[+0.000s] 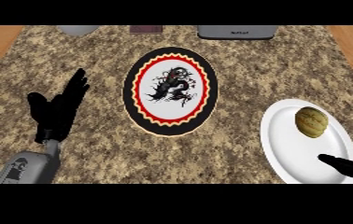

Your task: Pick the squash from the plate and place it in the plate

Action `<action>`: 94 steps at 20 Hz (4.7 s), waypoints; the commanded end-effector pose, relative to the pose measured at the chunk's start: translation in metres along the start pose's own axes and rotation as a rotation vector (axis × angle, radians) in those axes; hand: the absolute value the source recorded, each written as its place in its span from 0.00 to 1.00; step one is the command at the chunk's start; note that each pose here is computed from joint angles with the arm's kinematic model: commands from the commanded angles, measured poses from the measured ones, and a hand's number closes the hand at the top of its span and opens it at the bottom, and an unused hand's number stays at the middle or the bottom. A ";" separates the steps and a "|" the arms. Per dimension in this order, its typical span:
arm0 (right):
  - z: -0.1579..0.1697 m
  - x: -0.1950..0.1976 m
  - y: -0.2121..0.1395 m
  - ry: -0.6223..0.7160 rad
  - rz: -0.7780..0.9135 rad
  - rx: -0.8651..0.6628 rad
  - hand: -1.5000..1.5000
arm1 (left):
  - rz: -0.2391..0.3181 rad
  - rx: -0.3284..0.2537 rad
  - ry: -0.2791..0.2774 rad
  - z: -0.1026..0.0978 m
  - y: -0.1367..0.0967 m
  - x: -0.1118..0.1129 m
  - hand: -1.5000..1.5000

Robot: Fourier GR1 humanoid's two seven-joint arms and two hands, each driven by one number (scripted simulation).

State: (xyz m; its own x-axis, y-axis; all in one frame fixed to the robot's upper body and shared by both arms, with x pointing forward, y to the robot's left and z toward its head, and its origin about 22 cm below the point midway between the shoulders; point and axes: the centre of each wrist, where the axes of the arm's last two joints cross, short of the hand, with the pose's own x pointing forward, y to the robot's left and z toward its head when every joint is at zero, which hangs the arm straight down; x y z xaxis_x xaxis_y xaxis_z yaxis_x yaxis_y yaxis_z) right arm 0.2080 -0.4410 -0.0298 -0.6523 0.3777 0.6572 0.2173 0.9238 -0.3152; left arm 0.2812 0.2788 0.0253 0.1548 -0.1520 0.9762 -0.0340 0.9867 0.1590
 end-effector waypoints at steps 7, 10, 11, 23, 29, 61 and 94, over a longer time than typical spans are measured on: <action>0.012 -0.019 0.001 -0.153 0.188 0.133 0.00 | 0.011 0.018 0.016 -0.016 -0.004 0.001 0.50; 0.006 -0.023 0.014 -0.124 0.229 0.159 0.00 | -0.010 0.011 -0.001 0.001 -0.005 -0.012 0.50; 0.008 -0.024 0.019 -0.115 0.248 0.178 0.00 | -0.015 0.004 0.007 0.001 0.005 -0.005 0.50; -0.007 -0.042 0.039 -0.079 0.287 0.215 0.00 | 0.010 -0.003 -0.010 -0.010 0.011 0.011 0.50; -0.039 -0.041 0.020 -0.062 0.358 0.233 0.00 | -0.021 -0.003 0.021 0.002 0.019 0.003 0.50; -0.051 0.006 0.240 0.044 0.347 0.586 1.00 | -0.032 -0.060 -0.007 -0.010 -0.007 0.000 0.50; -0.203 0.146 0.397 0.642 0.711 0.280 1.00 | -0.005 -0.004 -0.006 -0.010 -0.004 -0.010 0.50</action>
State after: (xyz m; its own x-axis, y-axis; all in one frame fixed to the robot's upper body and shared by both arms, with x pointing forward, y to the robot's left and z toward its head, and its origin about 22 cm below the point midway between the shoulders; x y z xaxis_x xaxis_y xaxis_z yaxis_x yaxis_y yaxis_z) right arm 0.3398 -0.0092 0.0776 0.0466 0.8783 0.4758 0.2756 0.4465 -0.8513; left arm 0.2922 0.2739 0.0188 0.1555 -0.1669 0.9736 -0.0135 0.9852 0.1710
